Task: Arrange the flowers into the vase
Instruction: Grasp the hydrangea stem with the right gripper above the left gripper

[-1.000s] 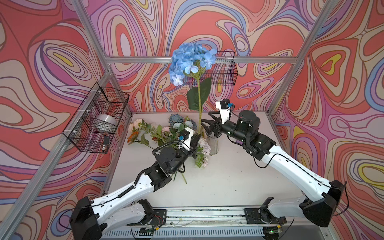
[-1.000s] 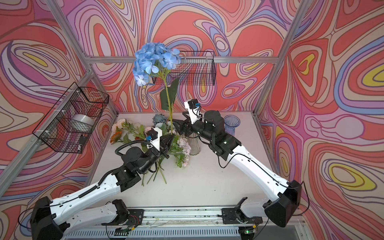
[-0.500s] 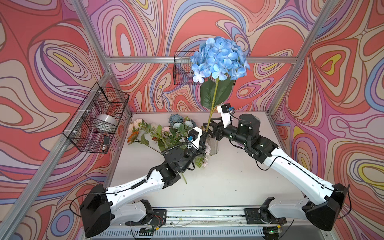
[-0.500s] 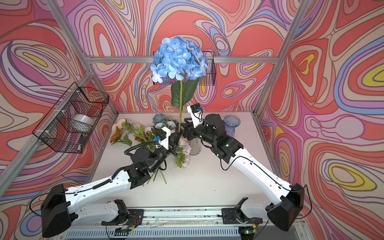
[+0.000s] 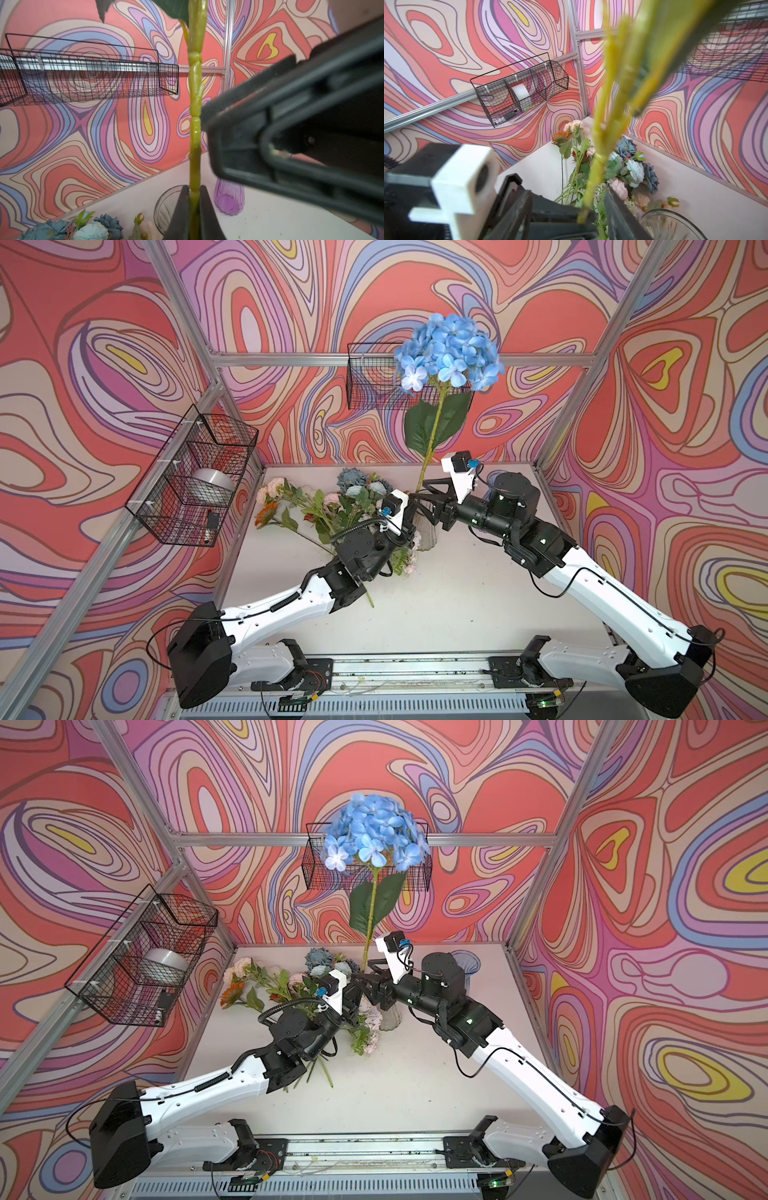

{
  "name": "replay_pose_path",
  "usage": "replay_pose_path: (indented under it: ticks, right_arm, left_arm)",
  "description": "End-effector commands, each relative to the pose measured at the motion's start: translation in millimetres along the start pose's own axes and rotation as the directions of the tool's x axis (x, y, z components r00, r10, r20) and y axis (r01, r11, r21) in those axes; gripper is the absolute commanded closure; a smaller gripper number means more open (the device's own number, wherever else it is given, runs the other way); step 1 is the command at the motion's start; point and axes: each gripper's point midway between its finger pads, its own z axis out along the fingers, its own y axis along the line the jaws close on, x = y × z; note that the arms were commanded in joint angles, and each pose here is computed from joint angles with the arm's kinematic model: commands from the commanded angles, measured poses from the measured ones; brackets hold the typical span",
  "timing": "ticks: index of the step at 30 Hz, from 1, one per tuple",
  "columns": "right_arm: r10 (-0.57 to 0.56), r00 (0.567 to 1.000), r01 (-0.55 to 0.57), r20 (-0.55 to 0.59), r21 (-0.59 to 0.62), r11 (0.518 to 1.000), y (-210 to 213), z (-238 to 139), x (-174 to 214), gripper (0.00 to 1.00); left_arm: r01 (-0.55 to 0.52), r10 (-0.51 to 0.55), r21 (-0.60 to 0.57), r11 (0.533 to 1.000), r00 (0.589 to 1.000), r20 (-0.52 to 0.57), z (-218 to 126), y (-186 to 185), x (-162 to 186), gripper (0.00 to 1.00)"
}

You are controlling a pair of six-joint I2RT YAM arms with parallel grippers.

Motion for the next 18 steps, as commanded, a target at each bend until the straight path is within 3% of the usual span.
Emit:
replay_pose_path:
  ticks: [1, 4, 10, 13, 16, 18]
  right_arm:
    - [-0.031, 0.999, 0.033, 0.038, -0.069, 0.997, 13, 3, -15, 0.42]
    - [-0.037, 0.998, 0.039, 0.041, -0.042, 0.998, 6, 9, -16, 0.46]
    - [-0.048, 0.998, 0.049, 0.039, -0.032, 0.998, 1, 18, -15, 0.67]
    - [-0.049, 0.998, 0.05, 0.035, -0.018, 0.999, -4, 21, -13, 0.79]
    - [-0.049, 0.998, 0.05, 0.034, -0.013, 0.999, -6, 22, -12, 0.99]
    - [-0.048, 0.998, 0.049, 0.026, -0.007, 0.999, -8, 24, -8, 1.0]
  left_arm:
    - [-0.003, 0.003, 0.008, 1.0, 1.0, 0.031, 2, -1, -13, 1.0]
    - [-0.003, 0.002, 0.033, 0.999, 0.999, 0.038, -1, -5, -12, 1.0]
    - [-0.006, 0.004, 0.059, 0.998, 1.0, 0.029, -2, -9, -6, 1.0]
    - [-0.004, 0.002, 0.061, 0.998, 1.0, 0.025, -4, -8, -3, 1.0]
    - [-0.001, 0.0, 0.061, 0.998, 1.0, 0.012, -5, -8, 1, 1.0]
    - [0.01, -0.01, 0.063, 0.998, 1.0, 0.004, -7, -6, 3, 0.78]
